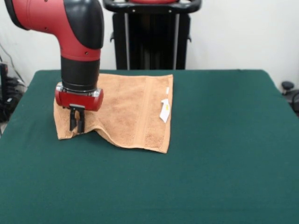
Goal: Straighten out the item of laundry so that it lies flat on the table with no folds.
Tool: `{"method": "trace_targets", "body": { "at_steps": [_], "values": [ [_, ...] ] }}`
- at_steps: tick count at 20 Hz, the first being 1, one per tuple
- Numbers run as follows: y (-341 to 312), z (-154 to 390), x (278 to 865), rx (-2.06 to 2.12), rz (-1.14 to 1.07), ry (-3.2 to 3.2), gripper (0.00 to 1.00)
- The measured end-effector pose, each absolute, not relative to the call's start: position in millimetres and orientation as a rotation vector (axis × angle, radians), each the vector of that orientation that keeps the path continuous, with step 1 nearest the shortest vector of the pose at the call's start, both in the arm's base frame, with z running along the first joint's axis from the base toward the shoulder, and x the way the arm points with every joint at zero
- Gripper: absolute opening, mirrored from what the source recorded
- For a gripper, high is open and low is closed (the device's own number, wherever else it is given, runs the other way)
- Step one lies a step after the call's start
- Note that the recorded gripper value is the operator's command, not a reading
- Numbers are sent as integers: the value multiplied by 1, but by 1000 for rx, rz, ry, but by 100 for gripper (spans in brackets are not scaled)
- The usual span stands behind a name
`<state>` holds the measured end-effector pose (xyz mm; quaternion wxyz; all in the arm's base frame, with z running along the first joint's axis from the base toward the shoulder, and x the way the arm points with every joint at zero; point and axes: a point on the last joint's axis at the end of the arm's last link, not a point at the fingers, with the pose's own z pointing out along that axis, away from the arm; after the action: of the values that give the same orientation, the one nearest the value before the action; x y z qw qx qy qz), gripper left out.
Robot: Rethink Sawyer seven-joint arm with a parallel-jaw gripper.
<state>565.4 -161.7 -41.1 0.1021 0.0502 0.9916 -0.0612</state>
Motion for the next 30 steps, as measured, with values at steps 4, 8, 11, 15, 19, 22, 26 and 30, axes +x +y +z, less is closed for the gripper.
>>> {"method": "trace_targets", "body": {
  "at_steps": [4, 8, 11, 15, 19, 22, 26, 30],
  "values": [
    [-165, -40, 564, 151, -188, 2928, 0],
    [-171, -40, 562, 157, -205, 2931, 0],
    [-176, -39, 560, 161, -219, 2931, 0],
    [-185, -37, 562, 179, -227, 2923, 0],
    [-207, -29, 563, 222, -247, 2903, 0],
    [-219, -26, 564, 245, -258, 2898, 0],
    [-228, -24, 568, 256, -266, 2906, 0],
    [-227, -24, 572, 248, -269, 2923, 0]
  ]
}}
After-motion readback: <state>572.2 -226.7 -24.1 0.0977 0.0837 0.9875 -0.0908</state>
